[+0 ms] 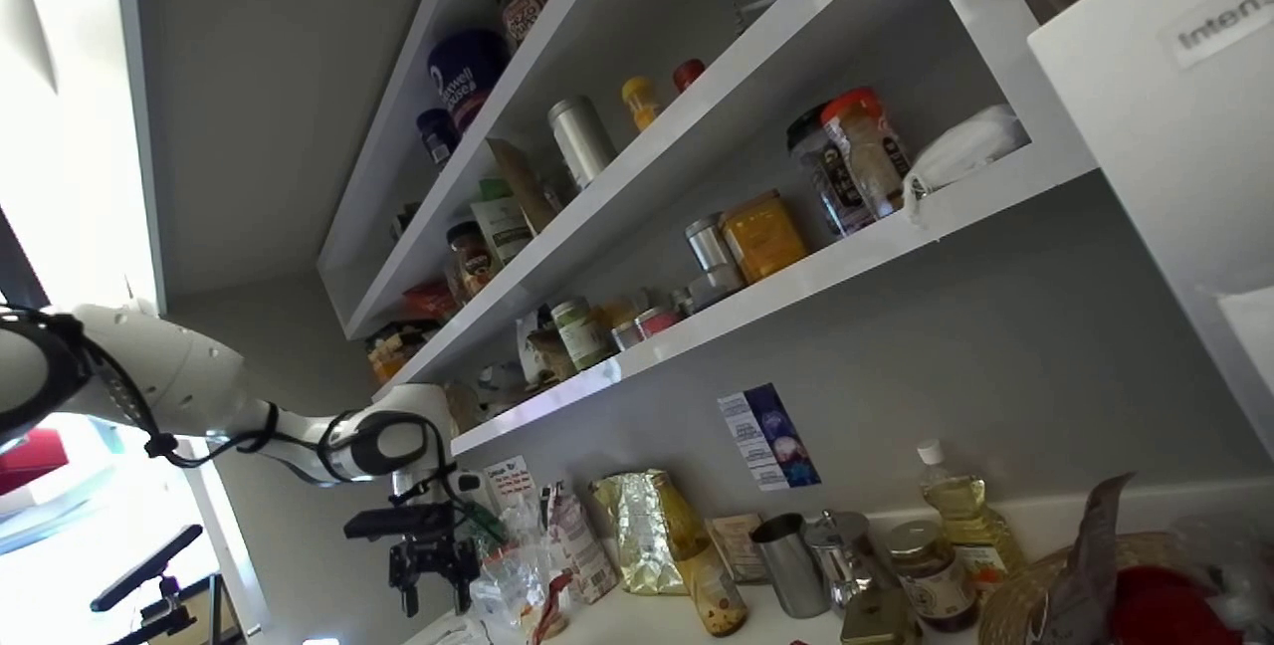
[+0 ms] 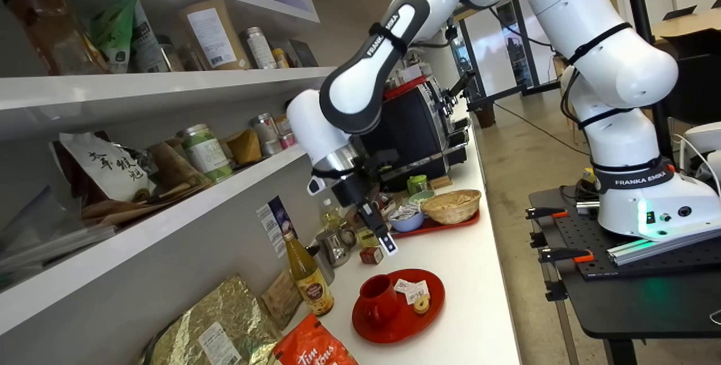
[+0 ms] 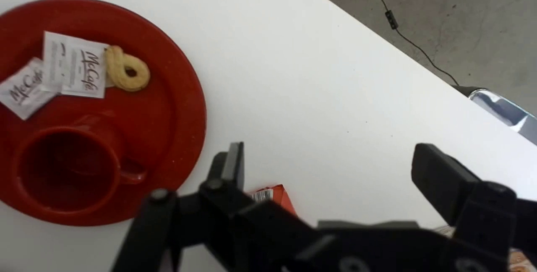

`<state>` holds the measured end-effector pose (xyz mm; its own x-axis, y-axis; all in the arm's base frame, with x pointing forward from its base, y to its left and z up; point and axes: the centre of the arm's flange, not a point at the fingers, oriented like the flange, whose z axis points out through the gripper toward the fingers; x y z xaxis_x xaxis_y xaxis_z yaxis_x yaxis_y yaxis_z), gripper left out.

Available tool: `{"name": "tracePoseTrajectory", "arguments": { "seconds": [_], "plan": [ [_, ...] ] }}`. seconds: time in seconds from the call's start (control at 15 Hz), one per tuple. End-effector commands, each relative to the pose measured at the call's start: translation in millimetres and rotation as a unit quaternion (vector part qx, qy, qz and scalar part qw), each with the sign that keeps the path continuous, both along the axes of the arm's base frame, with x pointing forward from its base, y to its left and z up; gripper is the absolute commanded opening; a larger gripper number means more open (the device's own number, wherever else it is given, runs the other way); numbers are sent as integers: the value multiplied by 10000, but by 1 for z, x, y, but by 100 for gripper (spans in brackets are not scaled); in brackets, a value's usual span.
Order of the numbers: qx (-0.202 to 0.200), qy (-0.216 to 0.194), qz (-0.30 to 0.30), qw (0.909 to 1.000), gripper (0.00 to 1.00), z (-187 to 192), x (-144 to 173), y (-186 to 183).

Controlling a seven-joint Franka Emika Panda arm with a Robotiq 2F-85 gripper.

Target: Move the orange packet from the bottom shelf to the counter top

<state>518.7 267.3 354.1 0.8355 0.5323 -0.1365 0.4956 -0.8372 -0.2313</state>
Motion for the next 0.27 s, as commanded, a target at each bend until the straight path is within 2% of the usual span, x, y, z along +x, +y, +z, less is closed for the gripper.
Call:
{"name": "tracePoseTrajectory", "arguments": {
  "seconds": [0.0, 0.2],
  "plan": [
    [6, -6, -41, 10000, 100, 17, 0, -11],
    [22, -40, -104, 9999, 100, 33, 0, -26]
  ]
}}
